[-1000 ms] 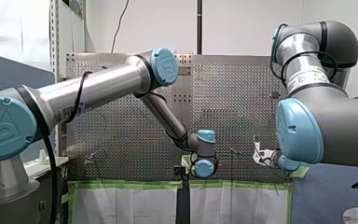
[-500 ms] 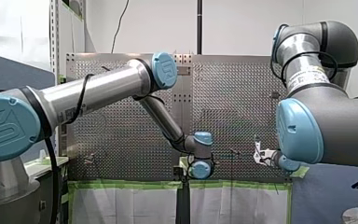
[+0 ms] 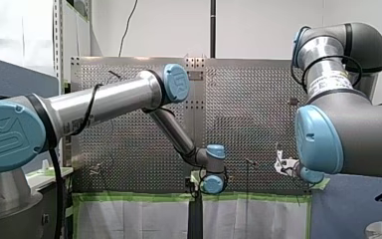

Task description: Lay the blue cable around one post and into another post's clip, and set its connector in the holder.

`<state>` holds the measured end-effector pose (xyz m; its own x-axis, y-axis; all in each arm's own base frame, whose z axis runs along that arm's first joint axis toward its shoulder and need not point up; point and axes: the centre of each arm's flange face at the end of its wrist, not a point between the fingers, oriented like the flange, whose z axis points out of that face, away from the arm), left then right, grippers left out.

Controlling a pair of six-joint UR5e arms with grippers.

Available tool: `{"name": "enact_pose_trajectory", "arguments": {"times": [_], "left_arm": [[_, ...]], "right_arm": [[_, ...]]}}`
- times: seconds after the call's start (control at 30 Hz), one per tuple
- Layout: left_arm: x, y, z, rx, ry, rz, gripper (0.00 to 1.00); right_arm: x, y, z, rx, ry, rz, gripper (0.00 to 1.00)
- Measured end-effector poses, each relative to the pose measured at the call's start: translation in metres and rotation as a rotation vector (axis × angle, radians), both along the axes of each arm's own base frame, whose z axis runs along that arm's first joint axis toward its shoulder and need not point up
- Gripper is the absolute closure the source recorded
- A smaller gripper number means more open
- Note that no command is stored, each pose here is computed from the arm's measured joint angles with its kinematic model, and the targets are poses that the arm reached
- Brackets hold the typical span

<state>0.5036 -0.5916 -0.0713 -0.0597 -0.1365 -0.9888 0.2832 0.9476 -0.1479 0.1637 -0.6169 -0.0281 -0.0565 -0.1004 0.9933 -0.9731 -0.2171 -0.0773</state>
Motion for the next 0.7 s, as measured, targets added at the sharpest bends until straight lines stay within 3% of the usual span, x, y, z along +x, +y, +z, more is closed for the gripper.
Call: {"name": "enact_pose_trajectory", "arguments": {"times": [0.23, 0.7], "left_arm": [[0.012, -0.007, 0.009, -0.039, -0.020, -0.004, 1.00], [0.030, 0.000, 0.016, -0.047, -0.031, 0.012, 1.00]], "right_arm": [[-0.004, -0.005, 0.001, -0.012, -0.002, -0.006, 1.00], [-0.006, -0.024, 0.004, -0.027, -0.006, -0.012, 1.00]]}}
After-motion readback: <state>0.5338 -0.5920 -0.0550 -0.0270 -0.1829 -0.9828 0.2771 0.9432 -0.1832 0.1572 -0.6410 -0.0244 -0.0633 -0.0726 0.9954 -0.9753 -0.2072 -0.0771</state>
